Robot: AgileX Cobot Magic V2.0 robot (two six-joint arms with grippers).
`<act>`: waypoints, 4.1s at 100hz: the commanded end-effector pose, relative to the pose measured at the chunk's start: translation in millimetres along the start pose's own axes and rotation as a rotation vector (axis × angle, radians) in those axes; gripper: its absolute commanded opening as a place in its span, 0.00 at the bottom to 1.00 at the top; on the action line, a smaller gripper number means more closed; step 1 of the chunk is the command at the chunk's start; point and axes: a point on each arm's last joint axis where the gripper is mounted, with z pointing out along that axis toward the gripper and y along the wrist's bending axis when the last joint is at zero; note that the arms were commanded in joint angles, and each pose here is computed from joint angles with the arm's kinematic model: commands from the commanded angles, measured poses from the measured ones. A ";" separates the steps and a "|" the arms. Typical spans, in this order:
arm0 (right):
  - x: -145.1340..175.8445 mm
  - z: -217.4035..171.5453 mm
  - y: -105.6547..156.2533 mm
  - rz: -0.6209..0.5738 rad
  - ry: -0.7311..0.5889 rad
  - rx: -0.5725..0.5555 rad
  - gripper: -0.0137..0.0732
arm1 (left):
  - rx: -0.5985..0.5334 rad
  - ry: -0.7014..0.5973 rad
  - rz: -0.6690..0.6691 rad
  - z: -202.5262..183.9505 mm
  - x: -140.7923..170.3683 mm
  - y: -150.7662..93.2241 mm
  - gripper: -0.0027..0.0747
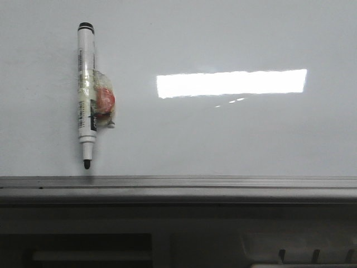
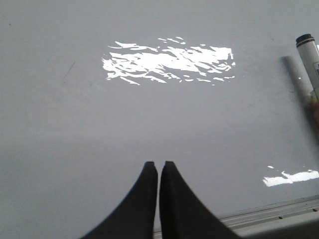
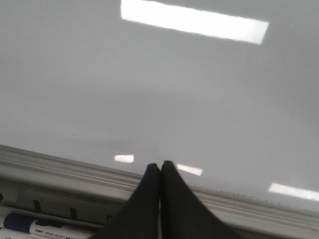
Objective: Write number 3 on whiteboard
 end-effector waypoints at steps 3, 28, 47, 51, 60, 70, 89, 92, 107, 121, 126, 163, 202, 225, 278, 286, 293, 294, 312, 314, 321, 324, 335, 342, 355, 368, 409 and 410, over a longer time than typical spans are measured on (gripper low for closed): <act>7.6 2.2 1.4 -0.011 0.000 0.008 0.09 | 0.000 -0.096 -0.006 -1.5 -5.1 0.0 0.01; 7.6 2.2 1.4 -0.011 0.000 0.008 0.09 | 0.000 -0.096 -0.006 -1.5 -5.1 0.0 0.01; 7.6 2.2 1.4 -0.011 0.000 0.008 0.09 | 0.000 -0.096 -0.006 -1.5 -5.1 0.0 0.01; 7.6 2.2 1.4 -0.011 0.000 0.008 0.09 | 0.000 -0.096 -0.006 -1.5 -5.1 0.0 0.01; 7.6 2.2 1.4 -0.011 0.000 0.008 0.09 | 0.000 -0.096 -0.006 -1.5 -5.1 0.0 0.01; 7.6 2.2 1.4 -0.011 0.000 0.008 0.09 | 0.000 -0.096 -0.006 -1.5 -5.1 0.0 0.01; 7.6 2.2 1.4 -0.011 0.000 0.008 0.09 | 0.000 -0.096 -0.006 -1.5 -5.1 0.0 0.01; 7.4 2.2 1.4 -0.011 -0.002 0.008 0.09 | 0.000 -0.096 -0.006 -1.5 -5.1 0.0 0.01; 4.5 2.1 1.2 -0.011 -0.033 0.010 0.09 | 0.004 -0.102 -0.030 -1.6 -5.6 -0.1 0.01; -15.6 -0.8 0.2 0.003 -0.258 0.021 0.09 | 0.035 -0.132 -0.293 -2.0 -8.7 -1.3 0.01; -25.5 -4.1 -0.8 0.059 -0.373 0.022 0.09 | 0.048 -0.151 -0.438 -2.2 -10.6 -1.2 0.01; -43.3 -12.3 -12.1 0.552 -0.510 -0.001 0.09 | 0.071 -0.238 -0.832 -5.4 -23.8 2.5 0.01; -96.1 -25.2 -12.0 0.496 -0.284 -0.128 0.11 | 0.097 0.217 -0.157 23.3 -110.3 -14.8 0.21; -130.3 -13.3 -17.7 0.493 -0.196 -0.144 0.54 | 0.180 0.487 -0.268 77.0 -130.7 -27.1 0.59; -144.0 -0.8 -19.2 0.491 -0.125 -0.154 0.69 | 0.453 0.632 -0.264 134.8 -100.1 -91.8 0.55; -144.0 -0.8 -19.2 0.491 -0.125 -0.154 0.69 | 0.454 0.660 -0.254 141.9 -91.9 -98.1 0.55; -144.0 -0.8 -19.2 0.491 -0.125 -0.154 0.69 | 0.447 0.681 -0.252 147.0 -85.9 -100.6 0.54; -144.0 -0.8 -19.2 0.491 -0.125 -0.154 0.69 | 0.446 0.684 -0.254 147.5 -85.3 -100.7 0.54; -143.7 -0.7 -19.0 0.491 -0.121 -0.155 0.69 | 0.421 0.702 -0.252 156.3 -76.9 -101.5 0.44; -143.6 -0.7 -18.9 0.491 -0.119 -0.156 0.69 | 0.419 0.702 -0.252 156.9 -76.5 -101.5 0.42; -143.3 -0.7 -18.7 0.491 -0.116 -0.157 0.69 | 0.412 0.697 -0.252 158.5 -75.7 -101.3 0.30; -144.0 -1.2 -18.7 0.490 -0.113 -0.159 0.69 | 0.410 0.694 -0.253 158.8 -75.9 -101.1 0.21; -151.6 -5.9 -17.7 0.479 -0.111 -0.193 0.69 | 0.420 0.687 -0.247 157.2 -79.1 -101.3 0.01; -164.2 -12.0 -16.6 0.433 -0.132 -0.242 0.69 | 0.467 0.675 -0.205 153.5 -88.0 -103.5 0.01; -201.9 -24.5 -10.8 0.321 -0.198 -0.410 0.69 | 0.673 0.651 0.019 139.7 -117.0 -112.0 0.01; -237.3 -21.2 11.3 0.100 -0.131 -0.688 0.69 | 0.929 0.556 0.402 117.3 -149.8 -121.3 0.01; -283.3 7.2 94.3 -0.237 -0.034 -1.139 0.69 | 0.919 0.371 0.951 98.5 -176.0 -108.9 0.01; -283.3 8.8 96.1 -0.241 -0.037 -1.138 0.69 | 0.919 0.371 0.951 98.6 -175.9 -109.0 0.01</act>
